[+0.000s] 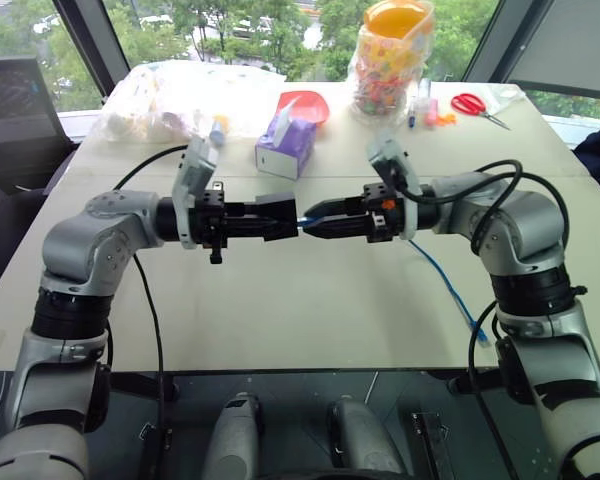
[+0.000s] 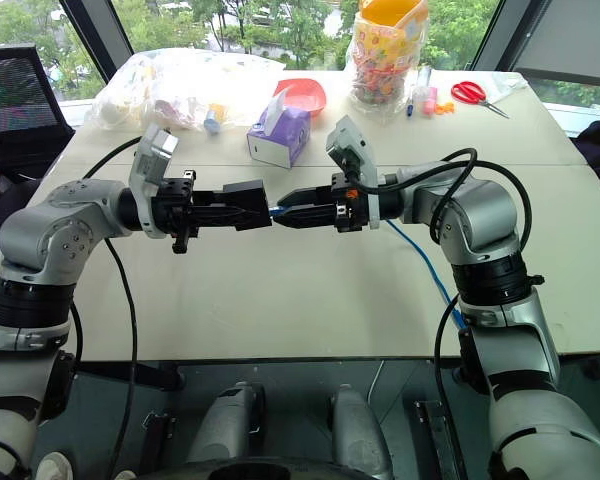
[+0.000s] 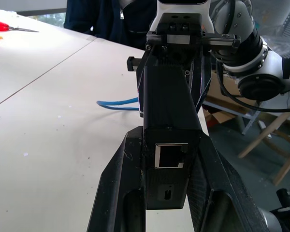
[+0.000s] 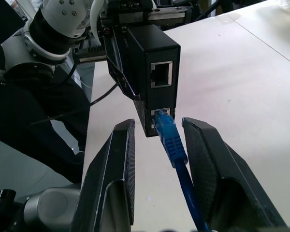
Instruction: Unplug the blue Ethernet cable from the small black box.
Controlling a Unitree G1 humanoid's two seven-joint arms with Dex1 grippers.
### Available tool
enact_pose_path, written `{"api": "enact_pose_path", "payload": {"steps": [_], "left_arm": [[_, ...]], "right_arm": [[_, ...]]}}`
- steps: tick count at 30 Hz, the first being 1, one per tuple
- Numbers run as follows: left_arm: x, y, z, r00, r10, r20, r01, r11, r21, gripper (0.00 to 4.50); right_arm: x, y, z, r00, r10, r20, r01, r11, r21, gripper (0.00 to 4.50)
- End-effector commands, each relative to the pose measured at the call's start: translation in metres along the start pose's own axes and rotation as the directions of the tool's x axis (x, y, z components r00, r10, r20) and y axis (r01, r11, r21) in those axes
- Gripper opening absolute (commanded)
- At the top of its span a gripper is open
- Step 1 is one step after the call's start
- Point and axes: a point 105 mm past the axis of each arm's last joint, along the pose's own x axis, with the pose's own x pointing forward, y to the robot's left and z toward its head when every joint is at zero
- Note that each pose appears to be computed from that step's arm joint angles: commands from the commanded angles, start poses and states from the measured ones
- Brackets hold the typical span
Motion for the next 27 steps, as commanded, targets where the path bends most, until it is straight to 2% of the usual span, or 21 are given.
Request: {"api": "enact_pose_path", "payload": {"steps": [1,25,27], "left_arm": [[-0.0003,-0.0049,0.0154,0.999,-0.014,0.028,0.012,0.998,0.060,0.51],[0.0037,-0.0092,0.0067,0.999,-0.031,0.012,0.030,0.998,0.059,0.51],[0.0043,-0.0095,0.0066,0.999,-0.032,0.012,0.032,0.998,0.059,0.51]], "right_arm": [[0.0013,0.0054,0.0129,1.000,0.027,0.000,-0.027,0.998,-0.052,1.58],[-0.0004,0.0043,0.0120,0.999,0.020,-0.031,-0.022,0.997,-0.072,1.58],[-0.0003,0.0044,0.0123,0.999,0.021,-0.032,-0.023,0.997,-0.072,1.02]]}}
